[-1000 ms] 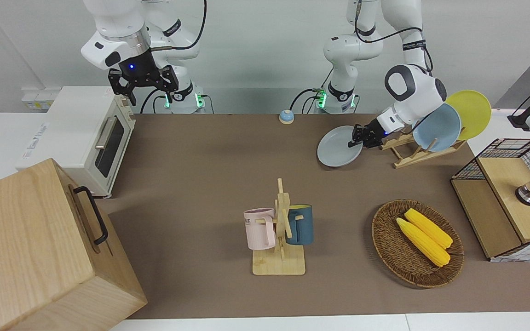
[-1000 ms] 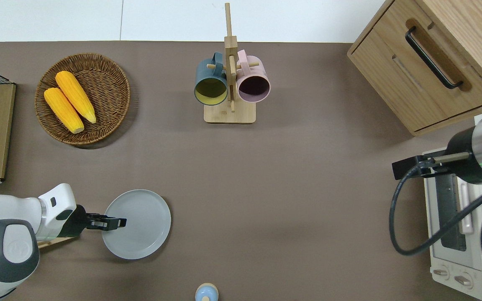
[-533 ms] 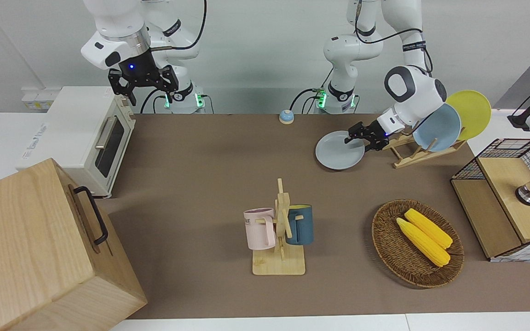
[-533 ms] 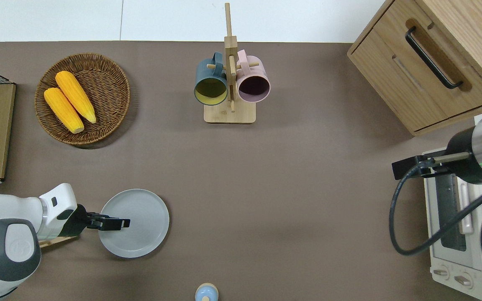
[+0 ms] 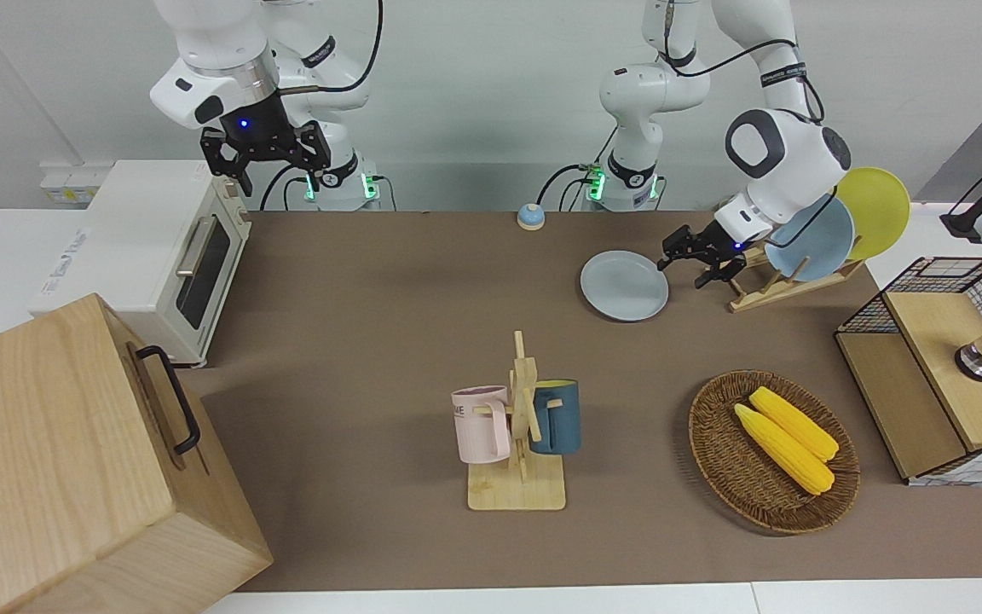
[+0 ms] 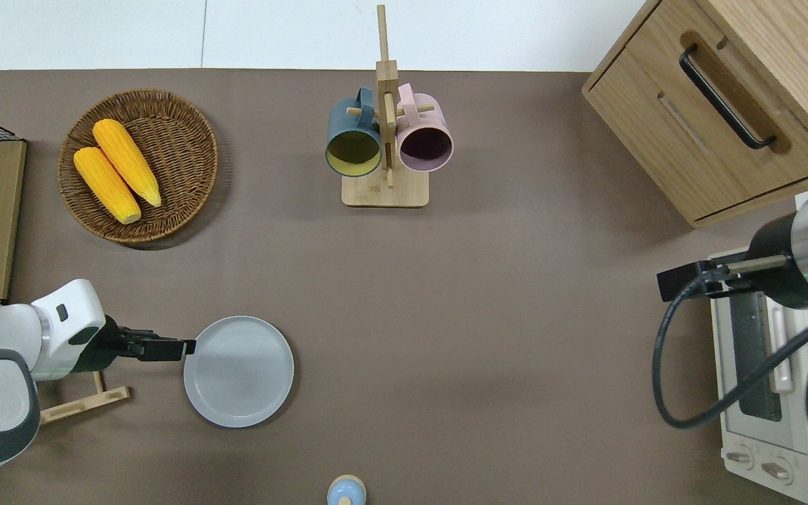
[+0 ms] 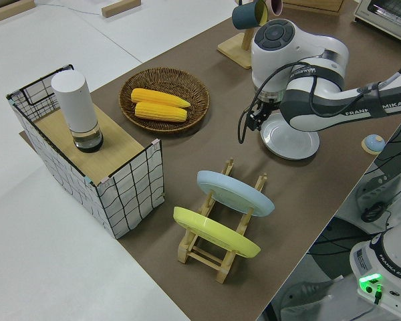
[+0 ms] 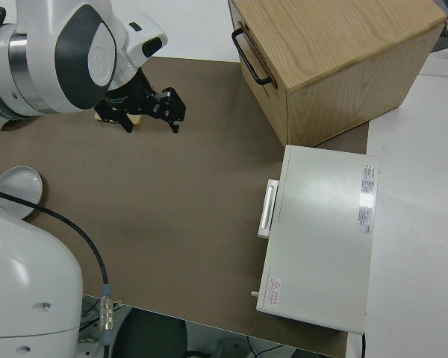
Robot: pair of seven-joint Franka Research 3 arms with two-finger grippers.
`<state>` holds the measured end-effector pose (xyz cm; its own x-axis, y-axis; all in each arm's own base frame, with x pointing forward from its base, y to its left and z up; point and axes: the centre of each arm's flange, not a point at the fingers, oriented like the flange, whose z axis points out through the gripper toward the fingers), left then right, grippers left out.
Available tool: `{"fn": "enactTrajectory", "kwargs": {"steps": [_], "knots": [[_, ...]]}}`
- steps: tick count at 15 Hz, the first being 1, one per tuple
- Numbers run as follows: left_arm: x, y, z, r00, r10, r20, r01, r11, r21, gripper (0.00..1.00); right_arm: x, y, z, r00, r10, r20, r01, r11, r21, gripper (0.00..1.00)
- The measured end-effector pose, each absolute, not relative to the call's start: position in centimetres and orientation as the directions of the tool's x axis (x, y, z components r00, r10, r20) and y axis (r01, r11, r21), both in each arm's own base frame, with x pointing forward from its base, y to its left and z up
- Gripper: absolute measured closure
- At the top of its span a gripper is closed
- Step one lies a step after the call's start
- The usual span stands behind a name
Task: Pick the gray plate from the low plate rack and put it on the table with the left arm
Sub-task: 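Lower the gray plate flat onto the table beside the rack, then open the left gripper and withdraw it from the plate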
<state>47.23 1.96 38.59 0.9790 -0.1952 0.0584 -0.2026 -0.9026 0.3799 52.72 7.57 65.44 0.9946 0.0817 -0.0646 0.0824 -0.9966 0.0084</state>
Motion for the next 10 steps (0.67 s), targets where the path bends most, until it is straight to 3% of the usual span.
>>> {"fn": "enactTrajectory", "kwargs": {"steps": [10], "knots": [[50.9, 1.9, 52.5, 0.994, -0.106, 0.036, -0.112, -0.959, 0.26, 0.01, 52.7, 7.6, 65.4, 0.995, 0.082, -0.065, 0.082, -0.997, 0.008, 0.01]]}}
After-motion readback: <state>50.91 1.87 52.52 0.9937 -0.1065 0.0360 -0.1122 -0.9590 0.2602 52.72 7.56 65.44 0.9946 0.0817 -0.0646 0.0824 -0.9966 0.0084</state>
